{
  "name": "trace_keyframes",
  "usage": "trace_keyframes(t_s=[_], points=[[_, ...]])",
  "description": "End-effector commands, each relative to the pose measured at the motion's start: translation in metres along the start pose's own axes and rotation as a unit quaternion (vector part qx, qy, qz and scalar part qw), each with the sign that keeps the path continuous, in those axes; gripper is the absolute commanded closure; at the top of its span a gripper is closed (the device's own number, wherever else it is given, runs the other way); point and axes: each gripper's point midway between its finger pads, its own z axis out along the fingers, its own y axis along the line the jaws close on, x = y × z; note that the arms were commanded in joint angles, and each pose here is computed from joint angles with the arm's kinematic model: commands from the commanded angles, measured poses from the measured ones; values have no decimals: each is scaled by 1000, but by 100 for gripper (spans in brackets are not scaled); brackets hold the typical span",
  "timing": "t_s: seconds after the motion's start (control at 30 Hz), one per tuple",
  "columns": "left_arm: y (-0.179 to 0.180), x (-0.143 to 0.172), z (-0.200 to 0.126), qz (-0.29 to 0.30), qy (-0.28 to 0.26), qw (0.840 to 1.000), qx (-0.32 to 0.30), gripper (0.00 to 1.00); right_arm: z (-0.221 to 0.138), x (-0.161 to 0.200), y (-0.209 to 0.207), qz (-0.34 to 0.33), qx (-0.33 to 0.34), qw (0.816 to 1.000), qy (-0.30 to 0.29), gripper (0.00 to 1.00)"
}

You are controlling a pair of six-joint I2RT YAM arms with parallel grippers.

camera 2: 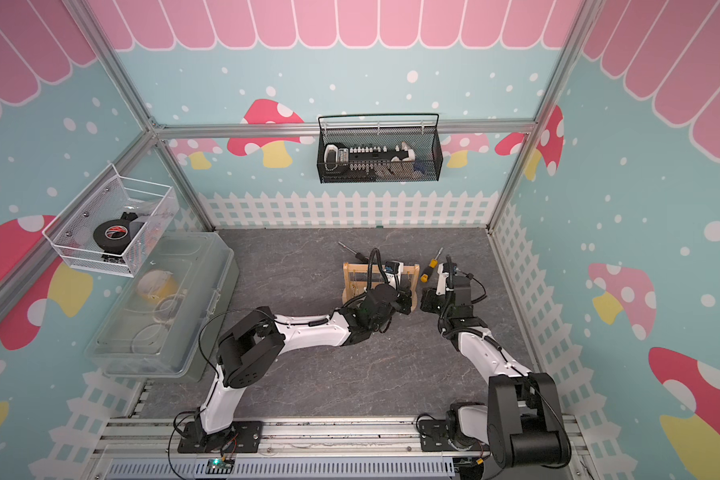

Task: Hang the necklace on the jewelry display stand
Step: Hang the necklace on the stand.

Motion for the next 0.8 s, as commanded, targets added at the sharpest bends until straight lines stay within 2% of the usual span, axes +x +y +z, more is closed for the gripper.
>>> trace_keyframes(t_s=[0.0,0.23,0.43,0.57,0.67,0.77], points=[[11,8,7,9,2,1000,-23,98,-2,-6,0,1,-2,1000,-10,80],[20,7,6,16,0,999,-50,100,-1,-4,0,2,-2,1000,-7,80],[17,10,7,12,5,999,-39,100,-1,-4,0,1,-2,1000,-8,80],[11,11,10,11,9,1000,-28,96,-1,-5,0,1,-1,1000,-9,80],[9,12,13,13,12,999,-29,89,-1,-4,0,1,-2,1000,-8,80],[6,11,15,14,9,999,-34,90,-2,-5,0,0,-1,1000,-10,80]])
